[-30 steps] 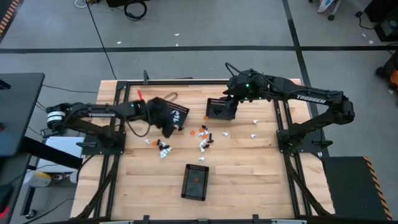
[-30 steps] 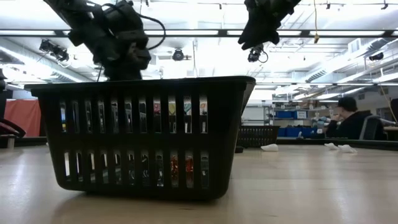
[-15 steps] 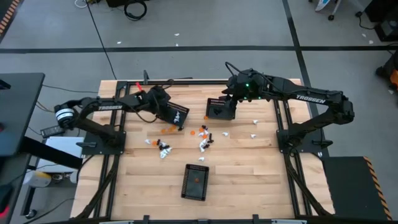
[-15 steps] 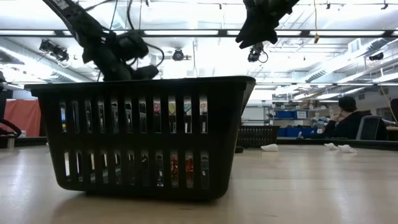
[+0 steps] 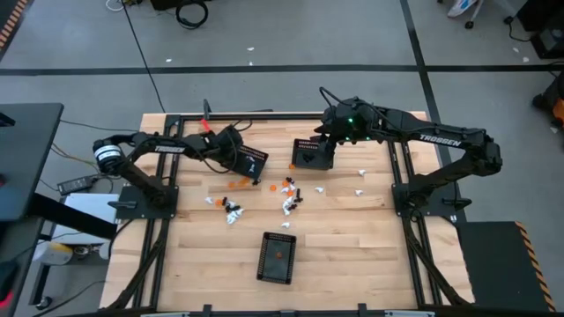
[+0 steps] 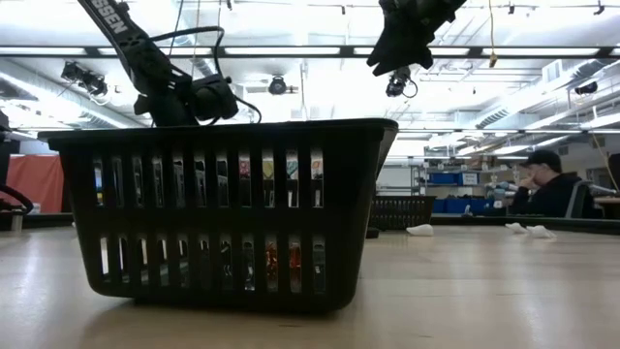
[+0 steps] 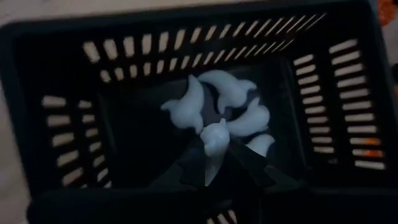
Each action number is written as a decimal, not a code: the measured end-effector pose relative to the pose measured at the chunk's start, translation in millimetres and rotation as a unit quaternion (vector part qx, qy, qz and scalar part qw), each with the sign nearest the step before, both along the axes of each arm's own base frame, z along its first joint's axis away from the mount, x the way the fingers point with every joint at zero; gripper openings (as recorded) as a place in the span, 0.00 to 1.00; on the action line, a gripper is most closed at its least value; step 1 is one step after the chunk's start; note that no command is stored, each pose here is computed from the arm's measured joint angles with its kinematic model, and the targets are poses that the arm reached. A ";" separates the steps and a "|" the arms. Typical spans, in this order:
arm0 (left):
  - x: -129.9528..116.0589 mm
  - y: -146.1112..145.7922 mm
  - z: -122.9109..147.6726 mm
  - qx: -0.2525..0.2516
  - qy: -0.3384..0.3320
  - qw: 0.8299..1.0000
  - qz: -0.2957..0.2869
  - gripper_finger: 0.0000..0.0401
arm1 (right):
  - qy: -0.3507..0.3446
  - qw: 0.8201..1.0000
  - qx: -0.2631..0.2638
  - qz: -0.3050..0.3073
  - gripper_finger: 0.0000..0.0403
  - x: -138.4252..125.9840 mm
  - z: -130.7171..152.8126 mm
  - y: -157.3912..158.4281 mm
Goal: Sort Halloween decoration
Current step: Put the white ghost toy into the top left black basket, then put the orange pumpkin toy into the bottom black basket
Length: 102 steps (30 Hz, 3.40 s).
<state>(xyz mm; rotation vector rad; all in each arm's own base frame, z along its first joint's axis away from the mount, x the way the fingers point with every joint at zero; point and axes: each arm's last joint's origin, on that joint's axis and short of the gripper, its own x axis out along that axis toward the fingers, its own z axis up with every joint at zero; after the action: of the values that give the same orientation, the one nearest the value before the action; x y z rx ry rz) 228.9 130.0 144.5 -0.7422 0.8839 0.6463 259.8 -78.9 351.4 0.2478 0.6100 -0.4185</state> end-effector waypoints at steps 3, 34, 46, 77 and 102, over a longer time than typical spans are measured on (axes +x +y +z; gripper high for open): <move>0.4 0.4 0.7 0.007 -0.001 1.000 0.003 0.13 | 0.000 1.000 0.000 0.000 0.40 0.0 0.0 0.0; -15.9 -44.9 68.0 0.074 -0.086 0.986 -0.121 0.38 | 0.049 0.996 0.048 0.061 0.40 26.2 -28.7 7.3; -41.5 -95.1 65.7 0.086 0.024 0.982 -0.166 0.38 | 0.045 0.998 0.040 0.033 0.40 30.9 -29.2 17.0; -36.4 -99.4 -5.7 0.072 0.037 0.997 -0.013 0.49 | 0.014 0.997 0.058 0.053 0.40 34.5 -25.4 18.4; -28.2 -89.2 -20.9 0.083 0.061 0.995 -0.012 0.51 | 0.005 0.996 0.061 0.057 0.40 35.4 -24.0 18.6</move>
<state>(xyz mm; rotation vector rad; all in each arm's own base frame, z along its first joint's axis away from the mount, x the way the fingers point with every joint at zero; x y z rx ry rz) 200.7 40.9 123.6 -0.5462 0.9368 0.7394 295.2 -60.3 327.4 0.3258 0.6564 -0.2721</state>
